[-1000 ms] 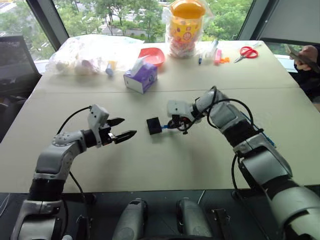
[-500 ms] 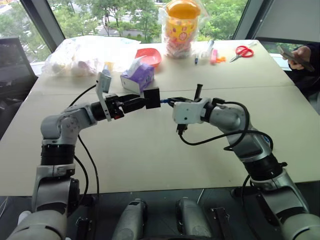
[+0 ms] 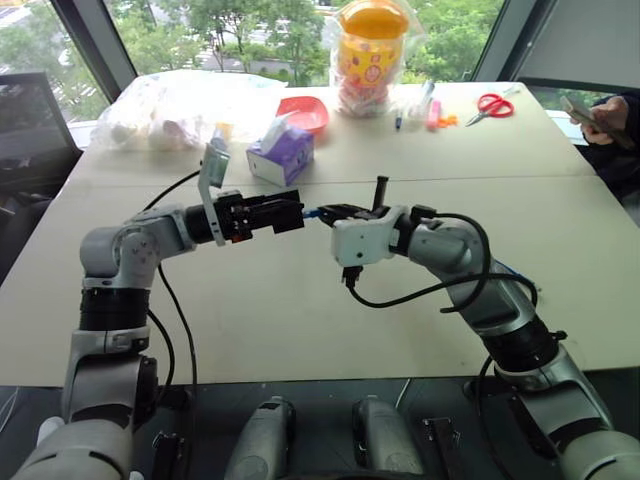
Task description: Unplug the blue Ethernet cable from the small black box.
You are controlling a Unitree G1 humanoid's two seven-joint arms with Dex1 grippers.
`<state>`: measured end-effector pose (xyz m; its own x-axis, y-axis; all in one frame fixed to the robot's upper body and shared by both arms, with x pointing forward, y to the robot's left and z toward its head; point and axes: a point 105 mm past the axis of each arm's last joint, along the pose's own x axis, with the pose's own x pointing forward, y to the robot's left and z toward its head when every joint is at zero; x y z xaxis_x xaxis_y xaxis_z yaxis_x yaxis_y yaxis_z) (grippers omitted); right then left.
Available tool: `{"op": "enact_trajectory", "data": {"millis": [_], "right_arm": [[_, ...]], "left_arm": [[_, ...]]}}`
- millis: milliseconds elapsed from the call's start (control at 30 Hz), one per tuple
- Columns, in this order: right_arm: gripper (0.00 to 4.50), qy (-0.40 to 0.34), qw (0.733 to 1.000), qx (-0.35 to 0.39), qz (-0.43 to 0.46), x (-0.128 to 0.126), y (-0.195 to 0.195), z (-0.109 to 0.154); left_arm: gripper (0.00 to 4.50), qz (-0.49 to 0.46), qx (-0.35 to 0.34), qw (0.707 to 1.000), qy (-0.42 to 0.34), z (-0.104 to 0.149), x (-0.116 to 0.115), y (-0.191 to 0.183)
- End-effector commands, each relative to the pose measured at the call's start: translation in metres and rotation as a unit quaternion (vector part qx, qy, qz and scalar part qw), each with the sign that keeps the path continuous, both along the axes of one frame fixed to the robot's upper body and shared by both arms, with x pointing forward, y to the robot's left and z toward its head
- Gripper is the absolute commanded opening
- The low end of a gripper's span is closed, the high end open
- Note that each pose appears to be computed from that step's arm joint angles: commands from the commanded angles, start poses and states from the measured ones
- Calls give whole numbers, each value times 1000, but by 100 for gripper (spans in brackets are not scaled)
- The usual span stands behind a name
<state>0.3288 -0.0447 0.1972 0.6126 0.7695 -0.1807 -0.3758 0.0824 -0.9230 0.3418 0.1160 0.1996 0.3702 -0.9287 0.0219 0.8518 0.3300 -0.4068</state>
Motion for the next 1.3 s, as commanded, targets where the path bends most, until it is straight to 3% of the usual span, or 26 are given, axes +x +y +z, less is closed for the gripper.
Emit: {"op": "enact_trajectory", "data": {"millis": [33,67,100,267,367,467,567,600,700,800,933,1033,1100,1300], "right_arm": [[0,-23,1000,15,15,-6,5,17],[0,-21,1000,15,14,-6,4,18],[0,-20,1000,14,13,-5,3,18],[0,48,998,44,10,-3,-1,17],[115,142,985,96,16,-5,-4,18],[266,240,962,132,19,-8,-7,18],[424,458,867,184,69,-32,-9,19],[443,503,837,203,77,-35,-10,21],[443,599,766,225,71,-35,-10,17],[443,623,741,236,81,-36,-3,23],[443,625,739,240,79,-33,3,26],[360,626,738,241,75,-31,8,26],[265,627,738,239,71,-30,9,25],[265,631,740,226,65,-29,12,21]], "left_arm": [[115,-15,7,1000,-22,8,-6,0],[60,-14,9,1000,-22,7,-6,1],[49,-13,11,1000,-22,7,-5,2],[53,-7,30,999,-26,4,-4,9],[53,-11,36,999,-28,3,-5,10],[53,-29,46,998,-39,3,-11,12],[53,-67,33,996,-48,10,-23,12],[53,-75,29,995,-50,13,-25,11],[53,-95,26,993,-58,19,-30,8],[53,-94,23,993,-62,21,-29,7],[53,-95,22,993,-63,22,-30,6],[53,-97,21,993,-63,22,-31,5],[53,-98,19,993,-63,22,-31,4],[53,-102,15,993,-64,23,-33,3]]}}
